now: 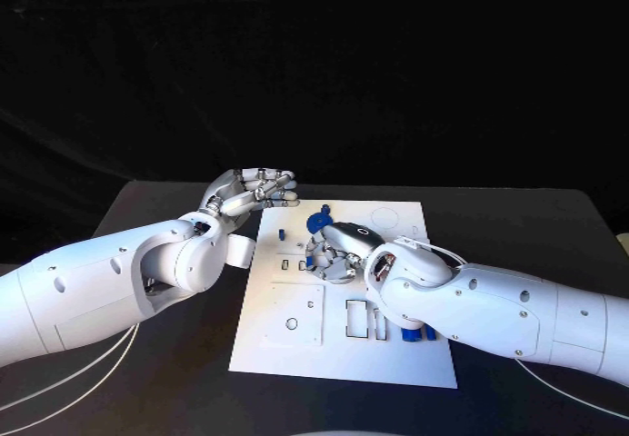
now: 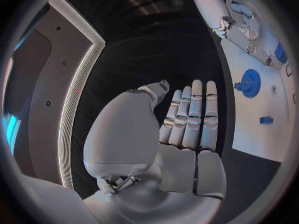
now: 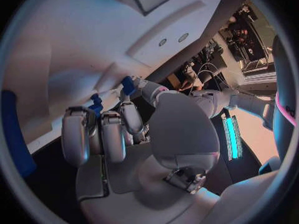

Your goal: Assemble the parts on the task board

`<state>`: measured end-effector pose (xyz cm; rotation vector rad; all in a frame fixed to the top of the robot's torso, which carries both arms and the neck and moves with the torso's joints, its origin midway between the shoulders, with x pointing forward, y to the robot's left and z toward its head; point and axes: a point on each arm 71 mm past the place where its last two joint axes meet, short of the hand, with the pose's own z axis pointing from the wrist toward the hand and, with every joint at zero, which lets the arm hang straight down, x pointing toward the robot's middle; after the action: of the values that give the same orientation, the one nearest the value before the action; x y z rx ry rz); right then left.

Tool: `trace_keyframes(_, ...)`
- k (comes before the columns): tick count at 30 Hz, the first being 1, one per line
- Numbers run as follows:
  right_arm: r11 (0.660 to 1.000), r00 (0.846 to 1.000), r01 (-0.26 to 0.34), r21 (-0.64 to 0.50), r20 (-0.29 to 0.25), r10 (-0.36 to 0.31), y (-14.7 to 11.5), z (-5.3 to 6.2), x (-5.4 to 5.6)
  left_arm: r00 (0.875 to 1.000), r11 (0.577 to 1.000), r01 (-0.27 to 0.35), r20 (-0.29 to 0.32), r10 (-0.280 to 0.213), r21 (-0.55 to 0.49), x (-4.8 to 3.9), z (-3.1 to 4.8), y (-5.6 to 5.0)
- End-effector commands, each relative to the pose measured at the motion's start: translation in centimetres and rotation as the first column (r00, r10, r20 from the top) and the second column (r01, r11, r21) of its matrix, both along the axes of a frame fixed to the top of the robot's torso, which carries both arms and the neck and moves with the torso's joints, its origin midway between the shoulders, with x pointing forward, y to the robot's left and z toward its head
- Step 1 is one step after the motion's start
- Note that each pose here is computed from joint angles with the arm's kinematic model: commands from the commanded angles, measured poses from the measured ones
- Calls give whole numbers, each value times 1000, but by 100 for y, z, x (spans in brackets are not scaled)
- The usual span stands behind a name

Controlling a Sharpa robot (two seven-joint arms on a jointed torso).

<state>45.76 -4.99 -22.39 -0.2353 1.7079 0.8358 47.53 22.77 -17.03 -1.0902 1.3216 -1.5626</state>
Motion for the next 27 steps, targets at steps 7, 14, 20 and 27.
trace_keyframes(7,1000,1000,2,-26,-6,-2,-16,-41,-6,1000,1000,5,10,-5,-8,4,13,-1)
trace_keyframes(14,1000,1000,4,-31,-9,-5,-25,-49,5,1000,1000,6,9,-6,-8,3,13,-1)
trace_keyframes(20,1000,1000,2,-24,-6,-2,-23,-48,14,1000,1000,7,8,-7,-8,4,12,-1)
trace_keyframes(27,1000,1000,-2,-23,-7,2,-19,-49,17,1000,1000,7,8,-7,-8,5,11,0)
